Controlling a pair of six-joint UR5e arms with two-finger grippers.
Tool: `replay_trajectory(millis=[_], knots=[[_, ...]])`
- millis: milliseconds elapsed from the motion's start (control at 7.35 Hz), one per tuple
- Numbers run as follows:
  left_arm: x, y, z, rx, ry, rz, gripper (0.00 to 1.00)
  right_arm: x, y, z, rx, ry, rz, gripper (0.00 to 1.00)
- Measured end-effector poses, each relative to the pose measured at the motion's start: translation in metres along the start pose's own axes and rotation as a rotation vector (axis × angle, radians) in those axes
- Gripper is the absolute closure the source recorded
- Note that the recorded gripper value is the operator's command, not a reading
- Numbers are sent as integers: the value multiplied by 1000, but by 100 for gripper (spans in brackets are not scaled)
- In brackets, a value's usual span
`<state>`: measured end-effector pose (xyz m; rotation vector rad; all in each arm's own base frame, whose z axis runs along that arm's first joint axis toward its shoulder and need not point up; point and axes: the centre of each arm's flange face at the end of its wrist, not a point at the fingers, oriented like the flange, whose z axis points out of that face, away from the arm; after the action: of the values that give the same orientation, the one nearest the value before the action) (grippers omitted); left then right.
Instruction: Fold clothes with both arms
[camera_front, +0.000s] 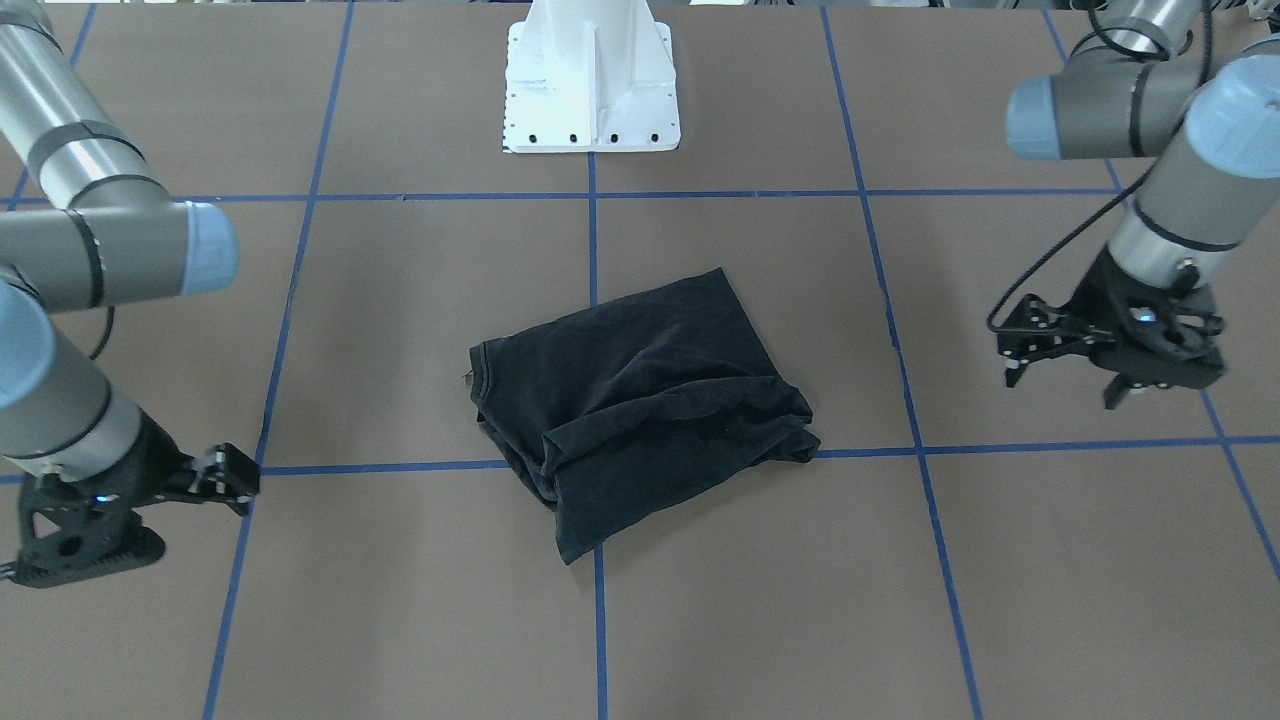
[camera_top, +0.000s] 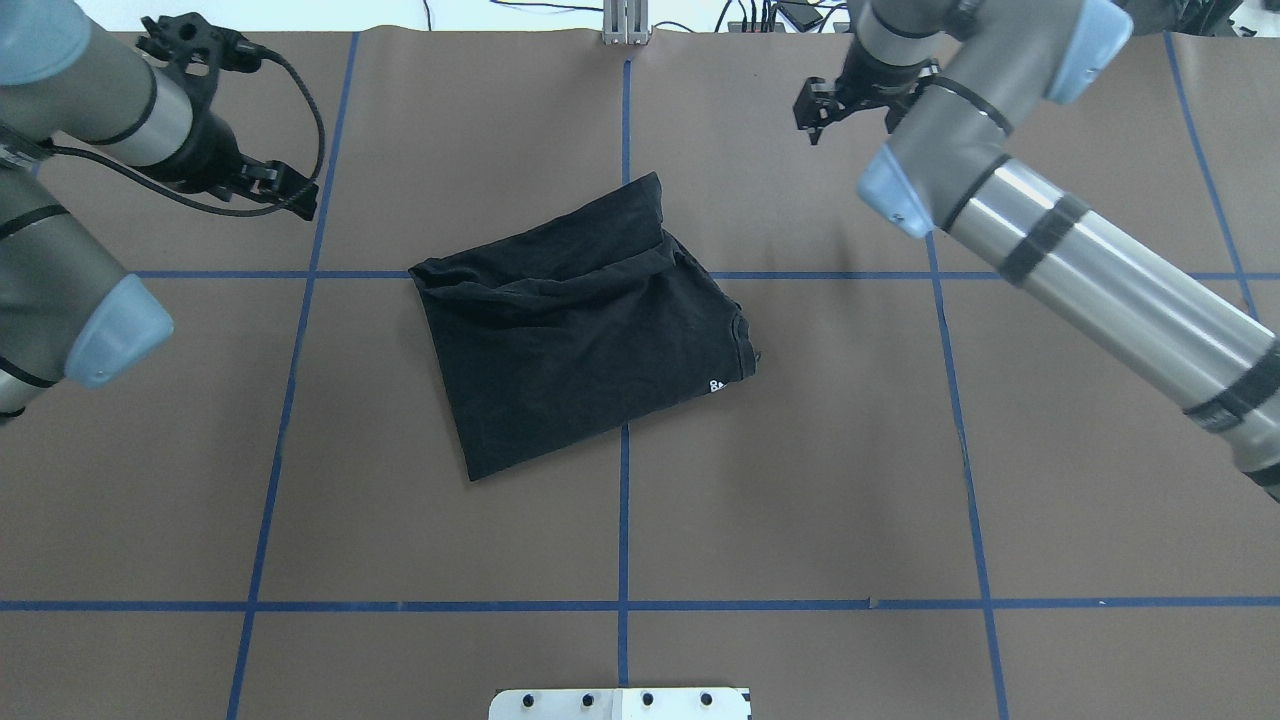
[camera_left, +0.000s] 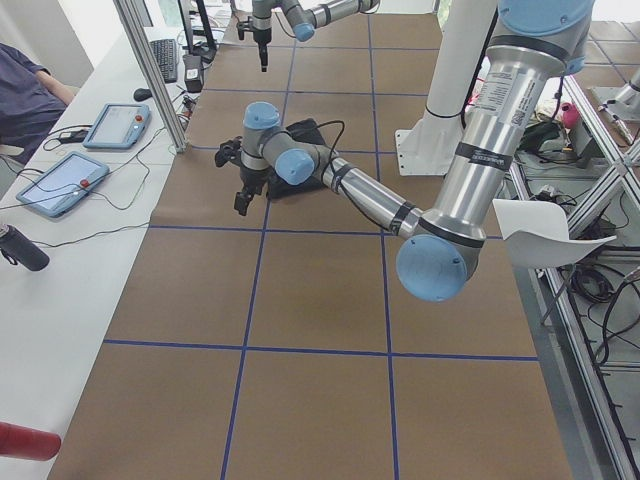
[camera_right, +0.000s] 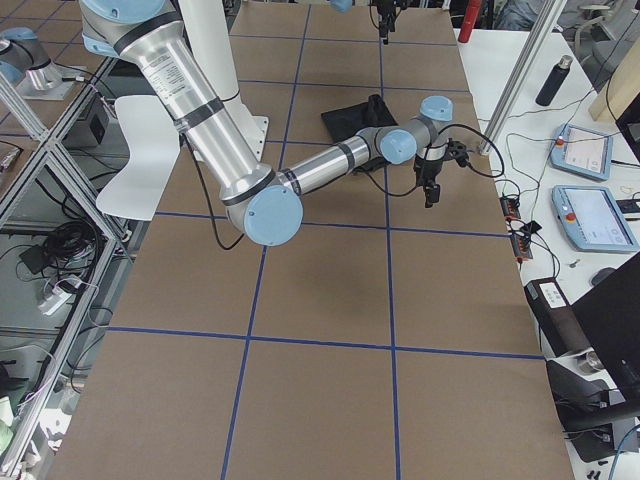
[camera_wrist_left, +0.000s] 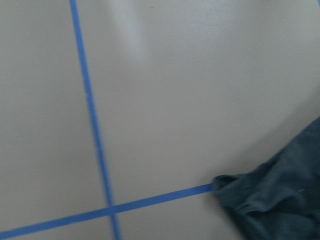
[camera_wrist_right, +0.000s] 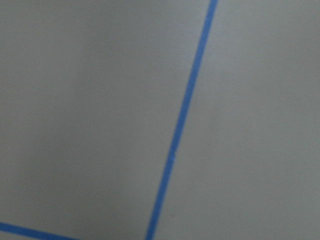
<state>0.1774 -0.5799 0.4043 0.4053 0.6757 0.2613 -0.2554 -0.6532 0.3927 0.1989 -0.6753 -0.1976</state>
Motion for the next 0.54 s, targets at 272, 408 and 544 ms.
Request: replay_trajectory(millis=[272,408,544], knots=[[-101,35,-22,-24,-75,71,0,101,69,-20,-38,32,-58,1],[-141,63,-27,-62,-75,49,0,152,104,-25,-63,8,-67,0],[-177,103,-27,-108,-64,-10,0,205,141,-29,-82,-28,-61,0]])
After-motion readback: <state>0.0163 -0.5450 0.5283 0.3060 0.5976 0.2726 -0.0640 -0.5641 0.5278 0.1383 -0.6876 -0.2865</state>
